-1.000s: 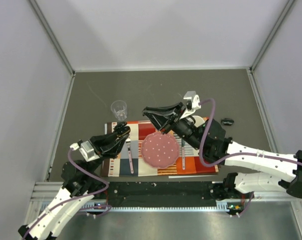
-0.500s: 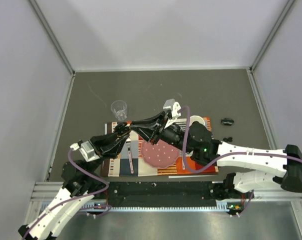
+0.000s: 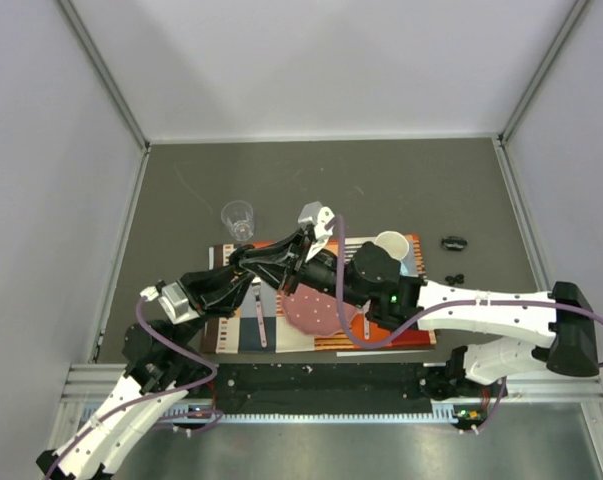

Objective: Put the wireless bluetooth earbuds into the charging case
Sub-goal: Place the earbud in the charging case.

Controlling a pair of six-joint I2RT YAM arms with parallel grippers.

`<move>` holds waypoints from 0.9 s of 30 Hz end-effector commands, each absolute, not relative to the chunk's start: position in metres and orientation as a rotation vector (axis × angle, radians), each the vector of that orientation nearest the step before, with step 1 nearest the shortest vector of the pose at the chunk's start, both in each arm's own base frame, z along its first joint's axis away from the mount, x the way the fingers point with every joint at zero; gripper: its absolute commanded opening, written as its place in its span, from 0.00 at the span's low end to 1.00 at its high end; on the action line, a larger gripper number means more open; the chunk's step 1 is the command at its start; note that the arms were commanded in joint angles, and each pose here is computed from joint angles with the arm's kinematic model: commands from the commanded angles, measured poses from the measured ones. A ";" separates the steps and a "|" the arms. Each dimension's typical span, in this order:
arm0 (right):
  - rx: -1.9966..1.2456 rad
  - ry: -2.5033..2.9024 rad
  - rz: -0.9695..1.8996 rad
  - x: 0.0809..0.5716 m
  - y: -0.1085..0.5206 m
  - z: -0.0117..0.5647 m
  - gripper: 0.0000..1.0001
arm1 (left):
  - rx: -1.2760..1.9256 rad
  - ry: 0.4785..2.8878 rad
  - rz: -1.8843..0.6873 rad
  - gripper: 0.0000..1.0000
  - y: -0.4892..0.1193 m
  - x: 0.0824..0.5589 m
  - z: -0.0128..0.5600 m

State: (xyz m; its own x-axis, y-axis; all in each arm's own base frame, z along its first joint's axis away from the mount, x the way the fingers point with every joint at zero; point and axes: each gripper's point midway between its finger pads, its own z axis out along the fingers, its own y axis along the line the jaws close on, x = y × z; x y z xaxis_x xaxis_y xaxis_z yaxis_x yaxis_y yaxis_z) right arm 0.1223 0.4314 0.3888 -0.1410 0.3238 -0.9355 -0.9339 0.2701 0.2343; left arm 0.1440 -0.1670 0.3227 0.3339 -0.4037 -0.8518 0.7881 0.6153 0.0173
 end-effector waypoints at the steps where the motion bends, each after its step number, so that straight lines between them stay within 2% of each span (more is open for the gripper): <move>1: -0.650 1.220 1.223 0.121 0.438 0.406 0.00 | 0.478 0.900 -0.833 0.00 -0.166 0.138 0.331; 27: -0.665 1.297 1.104 0.133 0.453 0.376 0.00 | 0.446 0.875 -0.836 0.00 -0.162 0.138 0.337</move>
State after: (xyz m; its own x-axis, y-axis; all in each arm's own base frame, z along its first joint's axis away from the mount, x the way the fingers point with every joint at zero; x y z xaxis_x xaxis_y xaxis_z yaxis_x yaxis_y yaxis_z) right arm 0.1348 0.4487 0.3631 -0.1297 0.2512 -0.9592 -0.9088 0.3567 0.2163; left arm 0.1448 -0.1693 0.3168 0.3204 -0.3936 -0.8616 0.7923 0.6099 0.0160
